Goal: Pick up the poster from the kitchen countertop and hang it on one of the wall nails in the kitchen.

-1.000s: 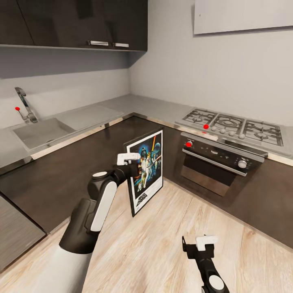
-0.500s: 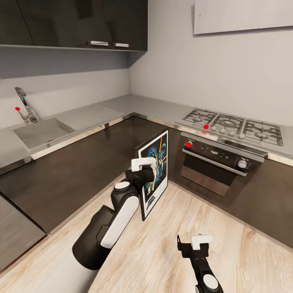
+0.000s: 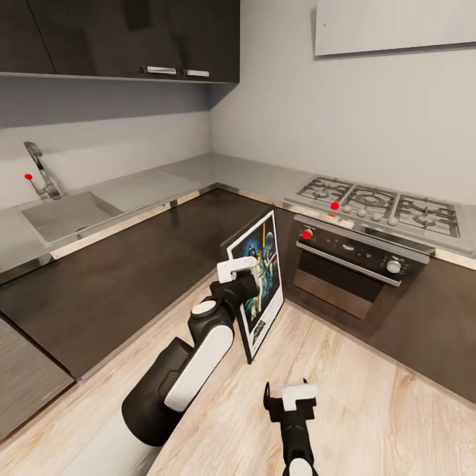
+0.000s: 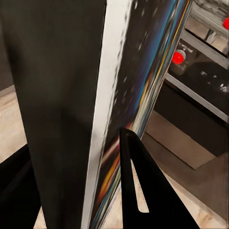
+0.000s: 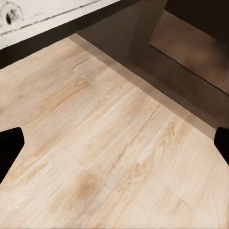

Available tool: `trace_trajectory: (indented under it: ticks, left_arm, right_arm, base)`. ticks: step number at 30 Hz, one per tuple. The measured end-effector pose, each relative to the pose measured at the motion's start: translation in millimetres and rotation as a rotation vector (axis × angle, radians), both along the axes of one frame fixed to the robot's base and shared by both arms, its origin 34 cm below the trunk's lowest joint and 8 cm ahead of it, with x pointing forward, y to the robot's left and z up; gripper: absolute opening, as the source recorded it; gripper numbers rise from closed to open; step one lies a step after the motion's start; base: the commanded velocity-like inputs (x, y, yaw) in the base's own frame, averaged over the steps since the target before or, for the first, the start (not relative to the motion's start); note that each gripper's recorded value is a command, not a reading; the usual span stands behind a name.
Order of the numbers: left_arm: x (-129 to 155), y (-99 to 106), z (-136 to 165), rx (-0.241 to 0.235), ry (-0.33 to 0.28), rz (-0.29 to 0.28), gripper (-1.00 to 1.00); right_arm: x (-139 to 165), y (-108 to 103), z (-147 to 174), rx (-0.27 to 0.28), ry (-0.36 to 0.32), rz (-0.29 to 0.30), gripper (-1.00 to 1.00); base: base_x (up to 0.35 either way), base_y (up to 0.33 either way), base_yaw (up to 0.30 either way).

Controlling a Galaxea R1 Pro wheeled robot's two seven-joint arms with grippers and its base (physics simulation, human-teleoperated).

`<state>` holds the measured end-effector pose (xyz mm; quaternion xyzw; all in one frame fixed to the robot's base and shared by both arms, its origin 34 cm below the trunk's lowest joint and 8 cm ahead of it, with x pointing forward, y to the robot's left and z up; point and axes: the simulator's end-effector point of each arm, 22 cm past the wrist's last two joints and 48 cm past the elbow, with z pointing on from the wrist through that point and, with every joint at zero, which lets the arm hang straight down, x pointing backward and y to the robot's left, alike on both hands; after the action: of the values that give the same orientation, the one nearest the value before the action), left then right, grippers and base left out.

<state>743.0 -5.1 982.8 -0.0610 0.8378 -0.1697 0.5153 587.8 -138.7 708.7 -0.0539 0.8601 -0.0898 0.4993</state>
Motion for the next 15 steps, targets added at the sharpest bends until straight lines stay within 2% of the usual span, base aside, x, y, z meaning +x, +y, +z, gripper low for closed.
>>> trace_trajectory:
  ticks: [1,8,10,15]
  left_arm:
    - [0,-1,0,-0.013,0.004,0.005,-1.00]
    - [-1,-1,0,-0.022,0.008,0.008,-1.00]
    - [-1,-2,-1,-0.034,0.012,0.010,-1.00]
    - [-1,-2,-1,-0.045,0.014,0.015,-1.00]
  right_arm:
    - [-1,4,0,0.005,0.000,-0.001,1.00]
    - [-1,7,1,0.009,0.000,-0.001,1.00]
    - [-6,21,11,-0.021,-0.025,-0.010,1.00]
    - [-13,39,22,-0.045,-0.055,-0.008,1.00]
  base:
    - [0.000,0.000,0.000]
    - [0.000,0.000,0.000]
    - [0.000,0.000,0.000]
    - [0.000,0.000,0.000]
